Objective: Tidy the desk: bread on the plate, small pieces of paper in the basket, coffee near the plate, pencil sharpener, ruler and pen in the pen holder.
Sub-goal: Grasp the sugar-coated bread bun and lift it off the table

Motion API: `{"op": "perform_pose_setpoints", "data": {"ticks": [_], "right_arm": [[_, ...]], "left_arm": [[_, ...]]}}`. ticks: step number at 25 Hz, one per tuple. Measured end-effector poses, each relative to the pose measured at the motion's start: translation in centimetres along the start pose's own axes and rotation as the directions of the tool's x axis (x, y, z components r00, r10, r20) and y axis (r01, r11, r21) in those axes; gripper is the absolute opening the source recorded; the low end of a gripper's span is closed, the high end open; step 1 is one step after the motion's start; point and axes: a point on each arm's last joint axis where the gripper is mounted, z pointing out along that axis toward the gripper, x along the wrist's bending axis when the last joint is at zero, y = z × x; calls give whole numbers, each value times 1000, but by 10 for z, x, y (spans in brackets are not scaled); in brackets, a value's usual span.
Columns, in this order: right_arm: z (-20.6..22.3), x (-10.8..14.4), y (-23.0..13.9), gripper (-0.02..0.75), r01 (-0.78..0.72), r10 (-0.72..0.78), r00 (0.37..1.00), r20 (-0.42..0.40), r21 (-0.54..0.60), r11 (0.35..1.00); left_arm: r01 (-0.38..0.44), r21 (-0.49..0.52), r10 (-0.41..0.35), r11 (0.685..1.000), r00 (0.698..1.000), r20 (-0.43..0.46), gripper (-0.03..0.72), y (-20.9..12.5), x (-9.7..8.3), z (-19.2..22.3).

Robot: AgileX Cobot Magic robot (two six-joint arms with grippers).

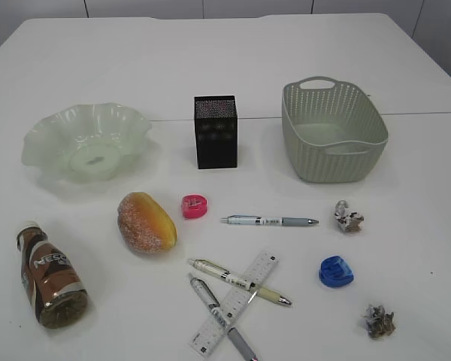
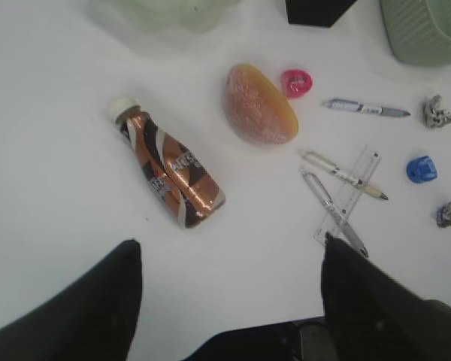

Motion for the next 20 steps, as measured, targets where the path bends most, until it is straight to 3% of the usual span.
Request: {"op": "perform_pose_setpoints", "data": {"ticks": [6,12,16,20], "right_arm": [[27,2,33,405,-5,2,1000,18,137,990],[40,4,53,405,-14,13,1000,9,188,982],[44,6,56,405,-23,24,1000,-4,202,979],[44,7,56,405,-26,29,1000,-12,203,979]], "left_arm": [[87,217,-93,972,996,14,547,26,1,62],[148,342,-162,928,987,12,547,39,3,111],[119,374,-142,920,989,34,550,43,-9,139],[59,369,-93,927,993,76,596,62,-35,168]]}}
